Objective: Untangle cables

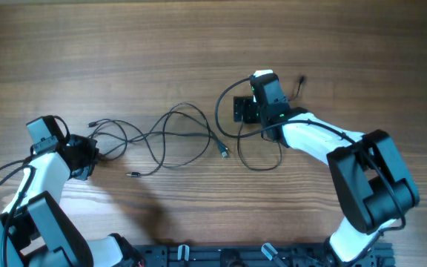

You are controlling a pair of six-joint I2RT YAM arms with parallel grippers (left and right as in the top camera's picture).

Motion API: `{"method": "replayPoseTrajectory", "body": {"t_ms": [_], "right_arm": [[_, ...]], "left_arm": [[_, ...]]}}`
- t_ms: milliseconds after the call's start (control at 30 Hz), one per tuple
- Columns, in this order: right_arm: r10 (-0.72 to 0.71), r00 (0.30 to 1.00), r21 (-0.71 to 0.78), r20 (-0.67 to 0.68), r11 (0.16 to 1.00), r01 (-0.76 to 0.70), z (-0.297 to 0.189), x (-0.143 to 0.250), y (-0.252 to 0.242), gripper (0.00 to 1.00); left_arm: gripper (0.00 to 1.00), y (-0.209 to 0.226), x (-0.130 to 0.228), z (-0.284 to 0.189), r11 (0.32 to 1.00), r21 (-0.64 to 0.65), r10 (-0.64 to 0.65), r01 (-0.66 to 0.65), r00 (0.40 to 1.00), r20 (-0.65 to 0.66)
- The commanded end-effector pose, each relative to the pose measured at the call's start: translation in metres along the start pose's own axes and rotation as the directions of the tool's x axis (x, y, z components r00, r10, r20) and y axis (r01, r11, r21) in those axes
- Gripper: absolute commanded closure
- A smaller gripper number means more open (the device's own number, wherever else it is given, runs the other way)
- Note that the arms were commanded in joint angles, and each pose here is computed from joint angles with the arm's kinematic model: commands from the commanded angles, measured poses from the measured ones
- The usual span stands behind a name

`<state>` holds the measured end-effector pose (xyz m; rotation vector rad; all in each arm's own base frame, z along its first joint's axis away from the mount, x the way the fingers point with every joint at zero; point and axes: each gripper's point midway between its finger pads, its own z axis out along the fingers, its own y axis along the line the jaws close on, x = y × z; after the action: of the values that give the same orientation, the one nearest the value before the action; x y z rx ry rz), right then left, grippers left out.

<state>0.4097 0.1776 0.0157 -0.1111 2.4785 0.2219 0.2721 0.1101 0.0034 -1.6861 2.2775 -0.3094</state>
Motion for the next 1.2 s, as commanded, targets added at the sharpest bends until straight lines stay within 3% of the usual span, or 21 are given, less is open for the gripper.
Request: {"method": "replayPoseTrajectory", "body": {"t_ms": [0, 33, 100, 233, 300, 400, 467, 567, 633, 700, 867, 900, 933, 967, 1000, 1100, 1167], "right_arm": [[0.026, 1.000, 0.052, -0.007, 0.998, -0.026, 0.013, 0.007, -0.010, 0.53], [0.035, 0.999, 0.086, 0.001, 0.996, -0.035, 0.013, 0.006, -0.016, 0.63], [0.053, 0.998, 0.152, 0.031, 0.987, -0.057, 0.007, -0.005, -0.032, 0.95], [0.139, 0.981, 0.293, 0.136, 0.940, -0.174, -0.054, -0.064, -0.094, 0.96], [0.145, 0.955, 0.376, 0.259, 0.896, -0.238, -0.110, -0.102, -0.159, 0.95], [0.150, 0.917, 0.483, 0.369, 0.812, -0.328, -0.167, -0.118, -0.246, 0.95], [0.164, 0.899, 0.562, 0.407, 0.731, -0.387, -0.200, -0.108, -0.320, 0.95], [0.200, 0.872, 0.570, 0.447, 0.688, -0.450, -0.217, -0.087, -0.393, 0.95], [0.236, 0.844, 0.562, 0.482, 0.655, -0.504, -0.221, -0.069, -0.433, 0.95], [0.257, 0.847, 0.553, 0.465, 0.662, -0.505, -0.209, -0.046, -0.464, 0.95], [0.340, 0.839, 0.578, 0.425, 0.611, -0.541, -0.174, 0.010, -0.509, 0.95], [0.357, 0.832, 0.577, 0.424, 0.602, -0.552, -0.170, 0.016, -0.512, 0.81], [0.362, 0.831, 0.577, 0.421, 0.600, -0.554, -0.169, 0.019, -0.514, 0.53], [0.363, 0.832, 0.577, 0.421, 0.600, -0.554, -0.168, 0.019, -0.514, 0.18], [0.358, 0.830, 0.573, 0.428, 0.602, -0.556, -0.171, 0.016, -0.513, 0.00], [0.379, 0.767, 0.513, 0.518, 0.579, -0.633, -0.199, -0.016, -0.507, 0.00], [0.442, 0.671, 0.367, 0.595, 0.594, -0.716, -0.230, -0.051, -0.486, 0.00]], "left_arm": [[0.84, 0.001, 0.000, 0.000, 1.000, 0.004, 0.008, -0.008, 1.000, -0.005], [0.83, 0.001, 0.001, 0.000, 1.000, 0.004, 0.008, -0.008, 1.000, -0.005], [0.77, 0.001, 0.000, 0.000, 1.000, 0.005, 0.008, -0.008, 1.000, -0.004], [0.63, 0.001, 0.001, 0.000, 1.000, 0.002, 0.007, -0.007, 1.000, -0.008], [0.60, 0.003, 0.003, 0.000, 1.000, -0.005, 0.005, -0.005, 1.000, -0.015], [0.54, 0.004, 0.005, 0.000, 1.000, -0.010, 0.004, -0.004, 1.000, -0.022], [0.51, -0.002, 0.014, -0.001, 0.999, 0.033, 0.003, -0.001, 0.997, -0.075], [0.43, -0.010, 0.019, -0.001, 0.997, 0.074, 0.006, 0.002, 0.994, -0.108], [0.32, -0.010, 0.020, -0.001, 0.997, 0.074, 0.006, 0.002, 0.994, -0.109], [0.25, -0.009, 0.021, -0.002, 0.998, 0.070, 0.005, 0.004, 0.993, -0.116], [0.20, -0.018, 0.036, -0.005, 0.992, 0.129, 0.008, 0.018, 0.980, -0.198], [0.19, -0.021, 0.038, -0.006, 0.989, 0.144, 0.011, 0.019, 0.978, -0.209], [0.18, -0.023, 0.038, -0.006, 0.988, 0.156, 0.015, 0.018, 0.977, -0.212], [0.09, -0.024, 0.037, -0.006, 0.987, 0.160, 0.021, 0.013, 0.978, -0.207], [0.00, -0.025, 0.037, -0.006, 0.986, 0.165, 0.034, 0.000, 0.978, -0.204], [0.00, -0.025, 0.036, -0.006, 0.984, 0.173, 0.072, -0.038, 0.978, -0.196], [0.00, -0.028, 0.034, -0.006, 0.979, 0.191, 0.106, -0.071, 0.978, -0.179]]}}
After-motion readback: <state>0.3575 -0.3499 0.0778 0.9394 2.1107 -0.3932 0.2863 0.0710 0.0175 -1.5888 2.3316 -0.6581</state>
